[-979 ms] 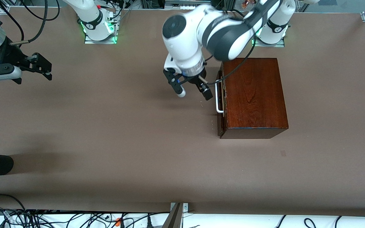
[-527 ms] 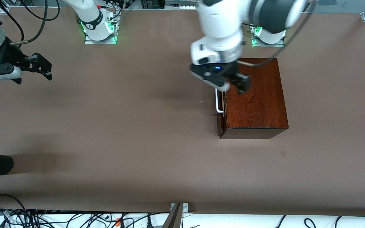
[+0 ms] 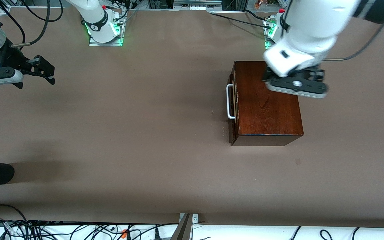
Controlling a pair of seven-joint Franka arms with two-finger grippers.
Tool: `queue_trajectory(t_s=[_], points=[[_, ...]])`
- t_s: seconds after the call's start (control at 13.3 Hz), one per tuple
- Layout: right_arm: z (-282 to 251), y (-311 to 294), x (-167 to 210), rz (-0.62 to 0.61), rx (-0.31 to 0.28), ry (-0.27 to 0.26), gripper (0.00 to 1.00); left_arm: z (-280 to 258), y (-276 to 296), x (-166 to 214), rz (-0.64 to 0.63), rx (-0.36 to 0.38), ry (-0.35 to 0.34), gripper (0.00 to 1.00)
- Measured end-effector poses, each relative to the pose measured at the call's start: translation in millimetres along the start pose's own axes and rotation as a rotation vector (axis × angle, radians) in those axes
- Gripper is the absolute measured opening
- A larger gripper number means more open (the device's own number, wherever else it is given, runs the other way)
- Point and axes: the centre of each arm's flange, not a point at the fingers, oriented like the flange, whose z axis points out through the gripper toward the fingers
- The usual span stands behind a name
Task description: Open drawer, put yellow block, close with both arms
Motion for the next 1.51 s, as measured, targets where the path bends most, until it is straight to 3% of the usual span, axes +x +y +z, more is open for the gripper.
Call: queue_trajectory(t_s=[0.3,0.53,0.75,1.05,1.51], points=[[0,0,0,0.000,0.000,0.000,1.00,14,-89,-1,-0.164,-0.047,-0.068,1.00],[0,0,0,0.000,0.000,0.000,1.00,22,-132,-13,-0.166,-0.090,-0.089,1.00],[0,0,0,0.000,0.000,0.000,1.00,38,-165,-22,-0.144,-0.121,-0.053,1.00],[0,0,0,0.000,0.000,0.000,1.00,51,-172,-45,-0.147,-0.127,-0.032,1.00],[0,0,0,0.000,0.000,0.000,1.00,49,-169,-50,-0.144,-0.126,-0.025,1.00]])
